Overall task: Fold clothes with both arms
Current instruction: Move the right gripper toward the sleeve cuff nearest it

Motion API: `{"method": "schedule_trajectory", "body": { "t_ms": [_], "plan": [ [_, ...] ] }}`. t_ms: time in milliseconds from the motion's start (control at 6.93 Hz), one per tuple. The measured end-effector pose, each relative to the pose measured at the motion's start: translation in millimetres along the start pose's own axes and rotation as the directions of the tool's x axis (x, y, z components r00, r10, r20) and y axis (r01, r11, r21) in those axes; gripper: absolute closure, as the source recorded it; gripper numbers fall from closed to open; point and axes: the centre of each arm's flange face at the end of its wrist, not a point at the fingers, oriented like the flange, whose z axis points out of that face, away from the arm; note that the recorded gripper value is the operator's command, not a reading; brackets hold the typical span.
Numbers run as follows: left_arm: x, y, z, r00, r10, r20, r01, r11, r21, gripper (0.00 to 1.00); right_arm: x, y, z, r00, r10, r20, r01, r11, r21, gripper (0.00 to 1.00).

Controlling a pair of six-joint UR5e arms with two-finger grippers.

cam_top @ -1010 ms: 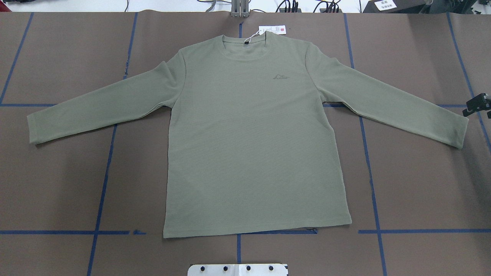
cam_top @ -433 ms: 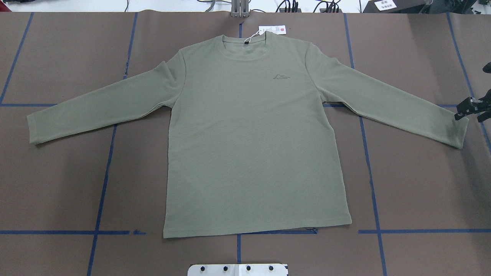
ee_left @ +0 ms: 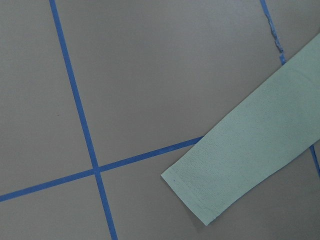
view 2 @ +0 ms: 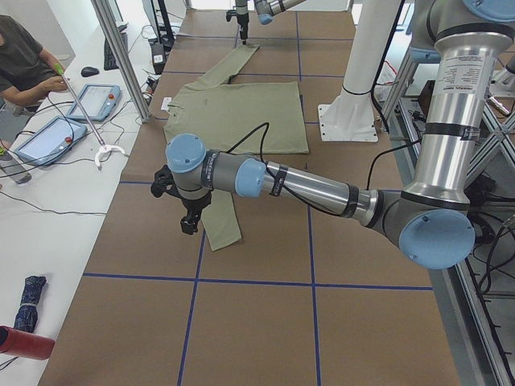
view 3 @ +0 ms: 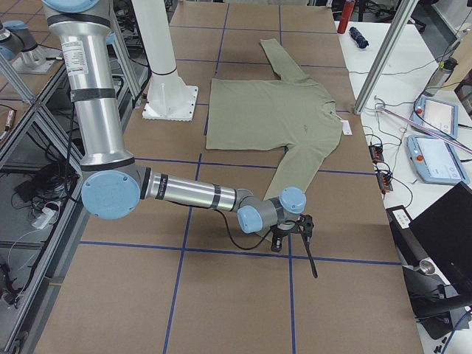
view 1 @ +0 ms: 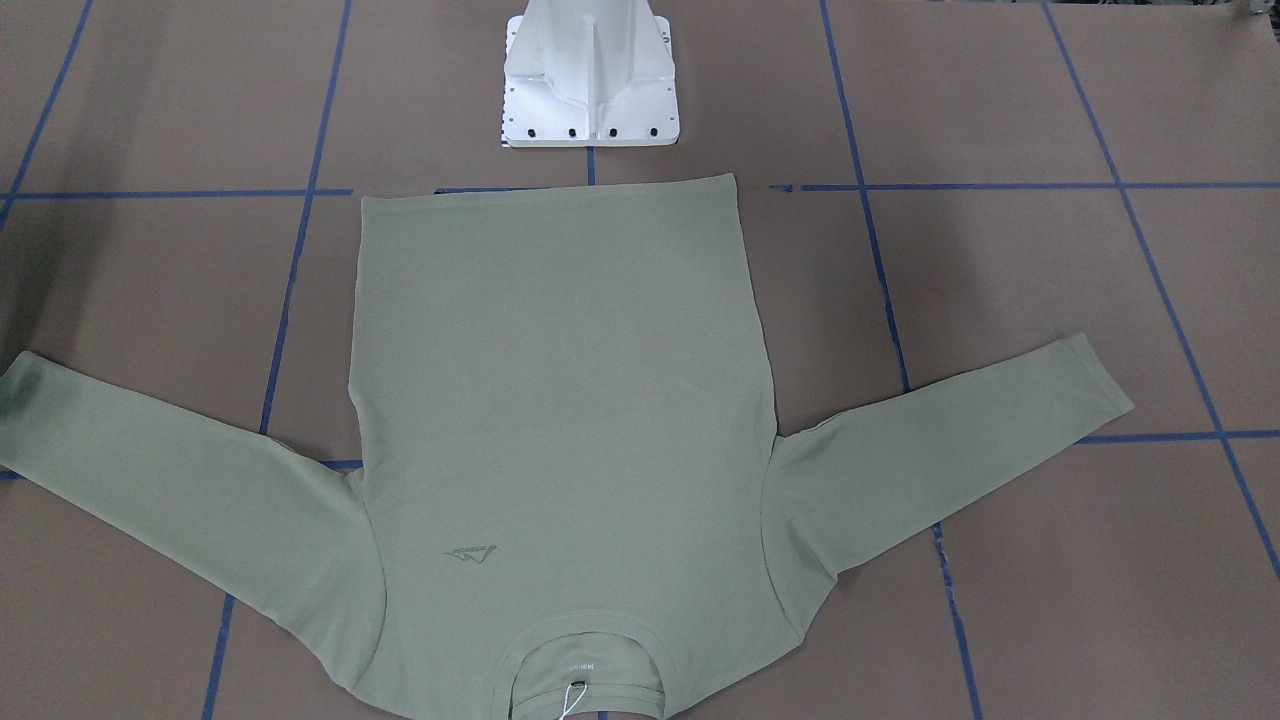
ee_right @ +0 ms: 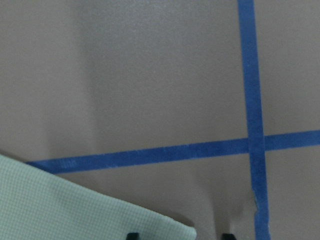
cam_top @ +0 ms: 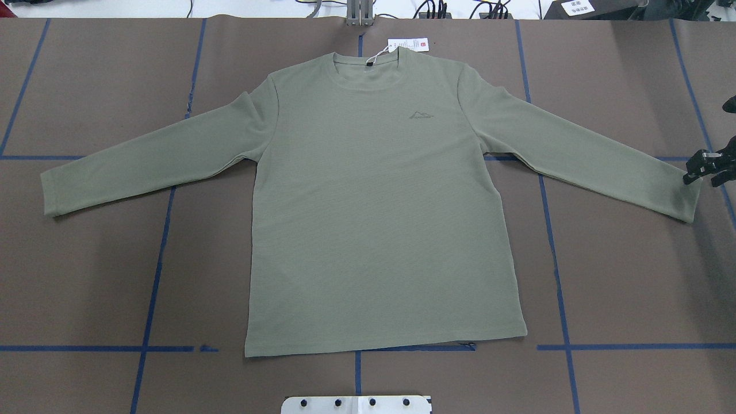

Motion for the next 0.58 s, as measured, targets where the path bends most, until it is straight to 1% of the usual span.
{"method": "schedule_trajectory", "body": {
  "t_ms": [433, 577],
  "plan": [
    [2.0, -1.0, -1.7, 1.000, 0.002, 0.000, -0.002, 1.000, 0.003, 0.00, 1.4, 2.7, 0.6, 1.000, 0.004, 0.004, -0.004, 1.000, -0.005, 1.00],
    [2.4, -1.1, -2.0, 1.000, 0.003, -0.001, -0.003, 1.000, 0.003, 0.00, -5.4, 1.0, -4.4, 1.000, -0.005, 0.018, 0.005, 1.000, 0.000, 1.00]
  ]
}}
